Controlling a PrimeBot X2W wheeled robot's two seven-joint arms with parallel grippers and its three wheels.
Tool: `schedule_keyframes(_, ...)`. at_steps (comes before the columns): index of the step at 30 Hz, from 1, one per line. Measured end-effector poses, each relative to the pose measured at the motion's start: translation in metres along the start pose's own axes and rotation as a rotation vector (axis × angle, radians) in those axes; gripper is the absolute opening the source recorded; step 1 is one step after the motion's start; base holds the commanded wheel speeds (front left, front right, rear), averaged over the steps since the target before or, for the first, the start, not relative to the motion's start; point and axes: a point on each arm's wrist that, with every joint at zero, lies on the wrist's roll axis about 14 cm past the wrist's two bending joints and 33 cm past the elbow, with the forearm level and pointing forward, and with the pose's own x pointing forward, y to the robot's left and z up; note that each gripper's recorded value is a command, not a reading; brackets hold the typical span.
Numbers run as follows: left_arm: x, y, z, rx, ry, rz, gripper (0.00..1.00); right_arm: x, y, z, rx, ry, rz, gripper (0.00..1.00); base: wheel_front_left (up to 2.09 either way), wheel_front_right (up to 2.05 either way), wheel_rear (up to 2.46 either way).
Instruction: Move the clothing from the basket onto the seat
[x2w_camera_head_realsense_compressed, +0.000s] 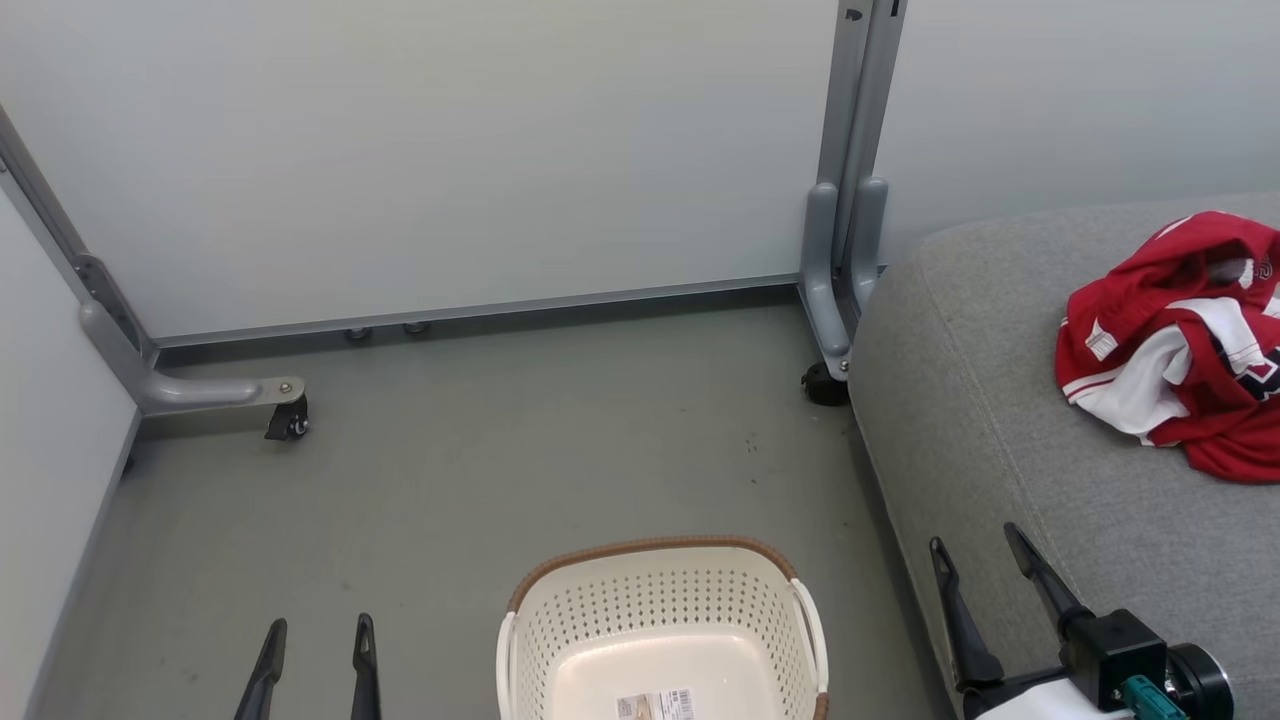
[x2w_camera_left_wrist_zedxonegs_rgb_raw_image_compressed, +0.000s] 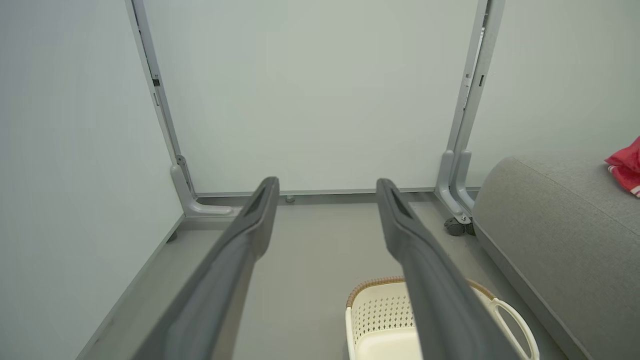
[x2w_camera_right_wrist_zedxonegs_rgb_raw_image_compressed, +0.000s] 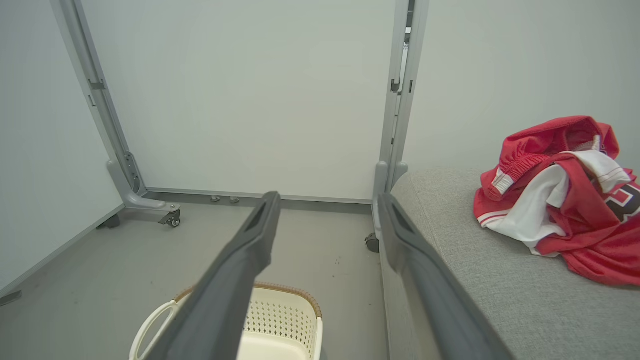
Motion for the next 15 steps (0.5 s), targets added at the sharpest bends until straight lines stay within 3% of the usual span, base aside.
schedule_keyframes(11,0.0,-0.004,-0.006,-0.005,0.021,-0.018,1.0,-0.002,-0.002,-0.001,0.007,0.001,-0.017,1.0,0.0,0.0,0.0)
schedule_keyframes(12,0.0,-0.004,-0.007,-0.007,0.023,-0.017,0.0,-0.003,-0.002,-0.001,0.008,0.004,-0.017,0.0,0.0,0.0,0.0)
schedule_keyframes(15,-0.003,-0.004,-0.017,-0.011,0.054,-0.015,0.0,-0.006,-0.001,-0.011,0.017,0.035,-0.019,0.0,0.0,0.0,0.0)
